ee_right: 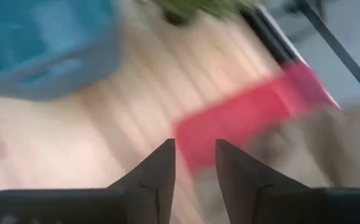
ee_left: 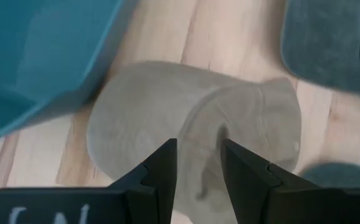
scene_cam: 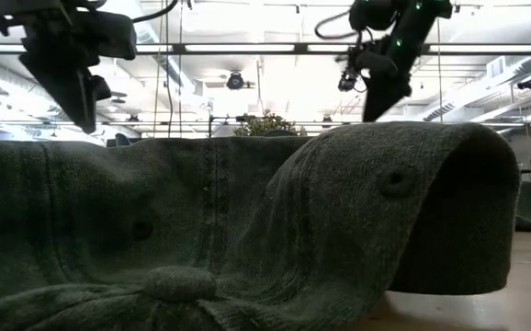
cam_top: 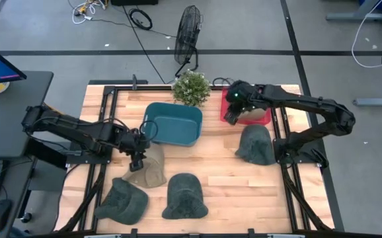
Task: Pick & Place hat
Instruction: Put the brown cap into the red bin
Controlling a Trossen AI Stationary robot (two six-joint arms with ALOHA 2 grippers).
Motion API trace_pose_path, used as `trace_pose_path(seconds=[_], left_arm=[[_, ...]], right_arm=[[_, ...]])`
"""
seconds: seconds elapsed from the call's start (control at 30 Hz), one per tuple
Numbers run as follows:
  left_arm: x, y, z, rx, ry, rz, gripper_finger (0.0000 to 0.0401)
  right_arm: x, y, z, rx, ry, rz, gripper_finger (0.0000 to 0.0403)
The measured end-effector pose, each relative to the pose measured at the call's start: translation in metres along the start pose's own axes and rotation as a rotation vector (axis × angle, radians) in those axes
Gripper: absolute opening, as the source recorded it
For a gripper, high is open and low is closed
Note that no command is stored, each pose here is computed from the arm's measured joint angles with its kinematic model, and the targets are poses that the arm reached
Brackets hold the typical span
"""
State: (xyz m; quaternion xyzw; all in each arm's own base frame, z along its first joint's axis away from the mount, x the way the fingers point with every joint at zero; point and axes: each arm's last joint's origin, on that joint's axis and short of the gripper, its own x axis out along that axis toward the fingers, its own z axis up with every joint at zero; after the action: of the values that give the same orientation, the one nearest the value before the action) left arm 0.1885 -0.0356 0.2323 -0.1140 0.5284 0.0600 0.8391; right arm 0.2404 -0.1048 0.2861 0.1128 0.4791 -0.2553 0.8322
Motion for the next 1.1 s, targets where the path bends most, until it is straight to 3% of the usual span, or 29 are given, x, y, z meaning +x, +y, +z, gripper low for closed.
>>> trace_pose_path(seconds=[0.17,0.47,0.77,0.97,1.1], left_arm=[[0.000,-0.005,-0.007,0.006,0.044,0.002,0.0167],[0.006,-0.008,-0.010,0.006,0.088,0.052,0.0252],[0.046,-0.013,-0.009,0.035,0.250,0.155,0.0251],[0.066,-0.015,-0.011,0.062,0.329,0.192,0.0248],[0.069,-0.016,-0.012,0.113,0.345,0.195,0.0215]], right_arm=[[0.001,0.028,0.006,-0.118,-0.071,0.138,0.0117],[0.004,0.061,0.008,-0.224,-0.132,0.222,0.0151],[0.007,0.076,0.010,-0.260,-0.174,0.252,0.0211],[0.003,0.087,0.012,-0.280,-0.226,0.280,0.0214],[-0.001,0.098,0.014,-0.307,-0.290,0.312,0.0206]])
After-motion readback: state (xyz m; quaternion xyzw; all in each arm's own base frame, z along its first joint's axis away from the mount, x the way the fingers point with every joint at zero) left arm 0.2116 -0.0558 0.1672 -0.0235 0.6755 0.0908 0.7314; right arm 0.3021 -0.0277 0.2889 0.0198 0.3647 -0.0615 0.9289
